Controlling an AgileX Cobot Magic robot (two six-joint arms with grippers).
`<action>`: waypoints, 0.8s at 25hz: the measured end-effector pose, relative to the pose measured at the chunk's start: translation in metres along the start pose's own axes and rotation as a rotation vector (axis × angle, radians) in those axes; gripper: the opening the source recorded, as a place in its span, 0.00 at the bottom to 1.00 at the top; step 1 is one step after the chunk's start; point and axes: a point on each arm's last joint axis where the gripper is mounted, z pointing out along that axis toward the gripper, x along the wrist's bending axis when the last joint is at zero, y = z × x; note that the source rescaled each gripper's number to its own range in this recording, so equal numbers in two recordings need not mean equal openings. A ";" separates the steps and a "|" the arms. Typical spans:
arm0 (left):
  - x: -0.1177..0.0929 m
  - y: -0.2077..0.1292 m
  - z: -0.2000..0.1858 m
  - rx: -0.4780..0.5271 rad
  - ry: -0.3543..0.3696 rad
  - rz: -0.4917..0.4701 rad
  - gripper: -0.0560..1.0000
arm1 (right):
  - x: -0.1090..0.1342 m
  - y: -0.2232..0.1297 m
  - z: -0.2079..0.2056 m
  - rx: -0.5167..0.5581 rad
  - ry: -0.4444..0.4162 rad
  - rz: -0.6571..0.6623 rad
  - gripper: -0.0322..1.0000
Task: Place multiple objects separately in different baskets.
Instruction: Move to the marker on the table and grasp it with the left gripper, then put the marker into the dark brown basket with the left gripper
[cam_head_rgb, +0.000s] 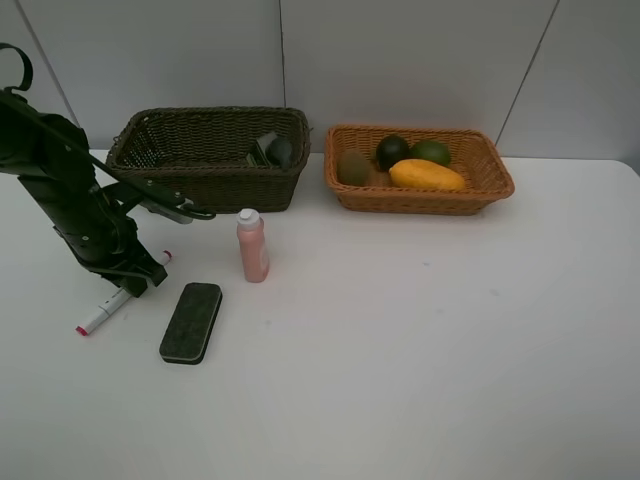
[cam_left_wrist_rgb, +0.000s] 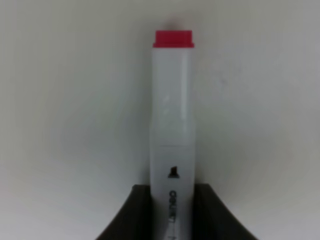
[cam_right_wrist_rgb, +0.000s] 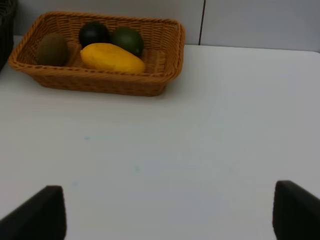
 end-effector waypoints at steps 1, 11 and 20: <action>0.000 0.000 -0.004 -0.004 0.001 0.000 0.08 | 0.000 0.000 0.000 0.000 0.000 0.000 1.00; -0.001 0.000 -0.073 -0.174 0.061 0.003 0.08 | 0.000 0.000 0.000 0.000 0.000 0.000 1.00; 0.011 0.034 -0.135 -0.381 0.135 0.011 0.08 | 0.000 0.000 0.000 0.000 0.000 0.000 1.00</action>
